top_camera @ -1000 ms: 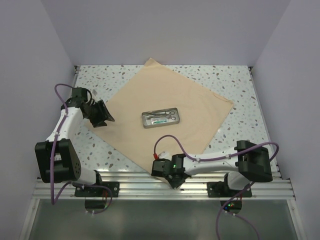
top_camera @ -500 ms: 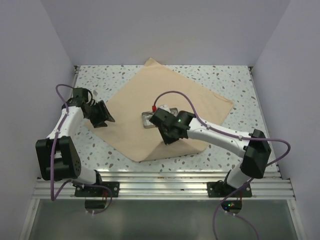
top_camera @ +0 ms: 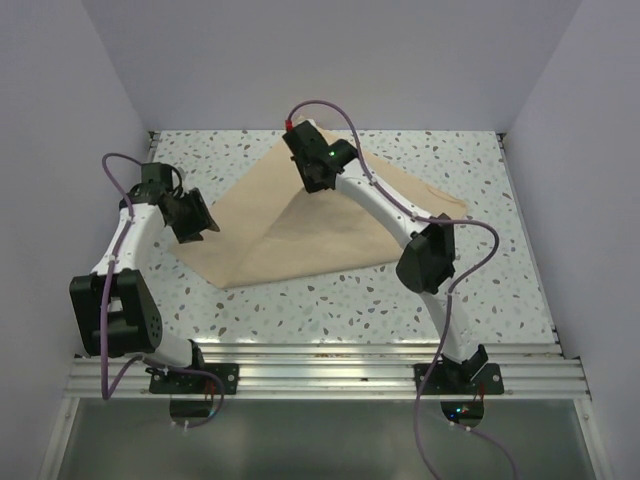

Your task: Prepare the surgical pack

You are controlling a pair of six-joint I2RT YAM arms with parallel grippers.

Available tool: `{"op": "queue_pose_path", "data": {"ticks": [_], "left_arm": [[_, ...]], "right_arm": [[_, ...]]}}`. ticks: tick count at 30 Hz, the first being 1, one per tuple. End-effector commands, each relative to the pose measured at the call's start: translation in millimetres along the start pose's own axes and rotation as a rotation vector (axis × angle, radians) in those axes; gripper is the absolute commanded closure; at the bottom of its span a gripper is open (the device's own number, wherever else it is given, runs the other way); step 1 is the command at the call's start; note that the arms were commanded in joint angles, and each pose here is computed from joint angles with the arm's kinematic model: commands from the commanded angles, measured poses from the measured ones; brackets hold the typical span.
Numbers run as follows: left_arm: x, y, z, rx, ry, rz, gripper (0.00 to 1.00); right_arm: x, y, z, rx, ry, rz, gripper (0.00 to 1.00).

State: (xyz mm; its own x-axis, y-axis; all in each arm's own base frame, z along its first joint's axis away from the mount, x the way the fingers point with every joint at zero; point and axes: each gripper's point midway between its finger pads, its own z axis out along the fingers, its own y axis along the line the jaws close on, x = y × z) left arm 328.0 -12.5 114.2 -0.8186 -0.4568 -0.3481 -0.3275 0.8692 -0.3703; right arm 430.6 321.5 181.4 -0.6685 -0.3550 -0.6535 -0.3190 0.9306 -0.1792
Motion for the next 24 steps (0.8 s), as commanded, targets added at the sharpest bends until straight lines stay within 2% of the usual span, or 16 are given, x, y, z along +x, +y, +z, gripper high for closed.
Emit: {"op": "queue_pose_path", "data": {"ticks": [1, 5, 9, 14, 24], "left_arm": [[-21, -3, -11, -0.027, -0.076, 0.01, 0.46], [-15, -2, -4, -0.023, -0.038, -0.002, 0.46], [-13, 1, -2, -0.034, -0.028, -0.001, 0.46], [-14, 1, -1, -0.036, -0.028, -0.002, 0.46], [-16, 1, 3, -0.038, -0.018, -0.007, 0.46]], "right_arm": [[-43, -24, 4, 0.035, -0.115, 0.023, 1.0], [-60, -23, 32, 0.005, -0.173, 0.032, 1.0], [-61, -30, 51, 0.019, -0.175, 0.052, 1.0], [-75, -26, 57, -0.007, -0.239, 0.062, 1.0], [-76, -15, 85, -0.04, -0.246, 0.057, 1.0]]}}
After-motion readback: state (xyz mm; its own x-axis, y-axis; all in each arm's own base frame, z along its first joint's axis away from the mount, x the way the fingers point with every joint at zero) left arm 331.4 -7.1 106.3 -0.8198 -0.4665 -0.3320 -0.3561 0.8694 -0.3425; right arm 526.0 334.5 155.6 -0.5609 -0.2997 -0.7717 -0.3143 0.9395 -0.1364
